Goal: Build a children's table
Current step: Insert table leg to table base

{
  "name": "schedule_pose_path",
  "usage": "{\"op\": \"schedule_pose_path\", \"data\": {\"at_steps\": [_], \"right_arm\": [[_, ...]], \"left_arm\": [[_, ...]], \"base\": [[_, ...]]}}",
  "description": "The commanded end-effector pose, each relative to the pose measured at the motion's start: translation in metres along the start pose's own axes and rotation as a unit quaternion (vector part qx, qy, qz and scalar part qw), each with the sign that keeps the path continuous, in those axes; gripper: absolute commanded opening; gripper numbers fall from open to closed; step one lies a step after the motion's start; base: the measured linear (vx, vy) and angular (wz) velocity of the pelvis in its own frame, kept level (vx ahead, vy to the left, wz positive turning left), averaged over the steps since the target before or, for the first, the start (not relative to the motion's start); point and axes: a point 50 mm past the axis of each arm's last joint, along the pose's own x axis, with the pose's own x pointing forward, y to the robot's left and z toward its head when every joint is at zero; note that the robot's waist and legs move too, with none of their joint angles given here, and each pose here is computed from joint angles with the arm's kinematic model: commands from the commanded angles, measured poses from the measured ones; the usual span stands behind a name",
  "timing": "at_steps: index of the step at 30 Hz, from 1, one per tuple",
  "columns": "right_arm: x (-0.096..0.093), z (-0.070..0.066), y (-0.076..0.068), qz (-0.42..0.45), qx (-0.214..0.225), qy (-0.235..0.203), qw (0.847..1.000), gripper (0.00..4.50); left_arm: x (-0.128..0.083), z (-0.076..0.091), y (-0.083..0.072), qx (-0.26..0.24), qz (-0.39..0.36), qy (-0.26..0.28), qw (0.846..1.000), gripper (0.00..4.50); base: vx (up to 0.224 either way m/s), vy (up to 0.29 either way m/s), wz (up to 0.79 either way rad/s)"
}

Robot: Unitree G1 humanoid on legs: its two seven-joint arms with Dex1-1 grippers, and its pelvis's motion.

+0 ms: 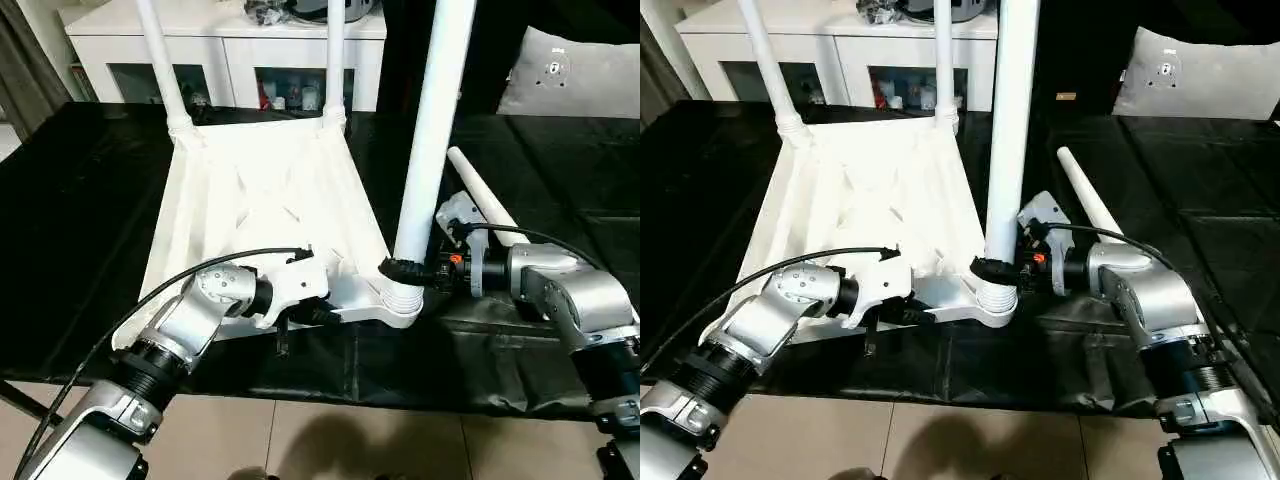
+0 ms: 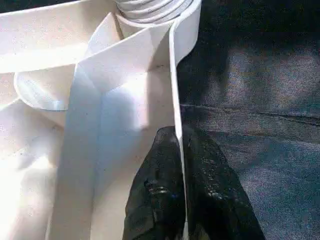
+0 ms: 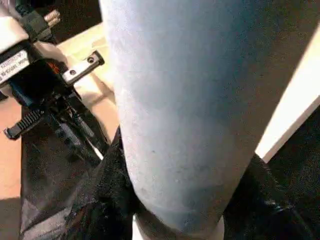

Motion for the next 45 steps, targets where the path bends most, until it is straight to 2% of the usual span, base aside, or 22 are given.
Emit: {"op": "schedule_pose_path", "data": {"at_steps": [1,3,10,12,14,16,20,31,40,45], "right_arm": [[0.004,-0.002,0.003,0.012,0.02,-0.023,0.999,1.87],[0.003,-0.009,0.001,-0.003,0.037,-0.04,0.999,1.87],[0.001,-0.021,-0.001,-0.031,0.073,-0.091,0.993,1.87],[0.002,-0.032,0.003,-0.047,0.093,-0.116,0.988,1.87],[0.003,-0.037,0.005,-0.052,0.098,-0.125,0.986,1.87],[0.002,-0.041,0.006,-0.06,0.097,-0.128,0.985,1.87],[0.002,-0.052,0.008,-0.097,0.066,-0.12,0.986,1.87],[-0.006,-0.061,0.013,-0.142,0.049,-0.168,0.974,1.87],[-0.01,-0.073,0.016,-0.167,0.067,-0.188,0.966,1.87],[-0.01,-0.077,0.018,-0.173,0.05,-0.168,0.969,1.87]], "left_arm": [[0.004,-0.005,-0.006,0.005,-0.016,0.021,1.0,0.0],[0.005,-0.005,-0.006,0.005,-0.014,0.02,1.0,0.0],[0.006,-0.004,-0.006,0.003,-0.011,0.018,1.0,0.0],[0.007,-0.003,-0.006,0.001,-0.007,0.014,1.0,0.0],[0.007,-0.003,-0.005,0.001,-0.006,0.014,1.0,0.0],[0.007,-0.003,-0.005,0.001,-0.006,0.013,1.0,0.0],[0.009,-0.003,-0.006,0.0,-0.005,0.012,1.0,0.0],[0.009,-0.004,-0.005,-0.001,0.003,0.014,1.0,0.0],[0.009,-0.005,-0.004,-0.001,0.007,0.015,1.0,0.0],[0.008,-0.005,-0.003,0.001,0.005,0.019,1.0,0.0]], "base": [[0.0,0.0,0.0],[0.0,0.0,0.0],[0.0,0.0,0.0],[0.0,0.0,0.0],[0.0,0.0,0.0],[0.0,0.0,0.0],[0.0,0.0,0.0],[0.0,0.0,0.0],[0.0,0.0,0.0],[0.0,0.0,0.0]]}}
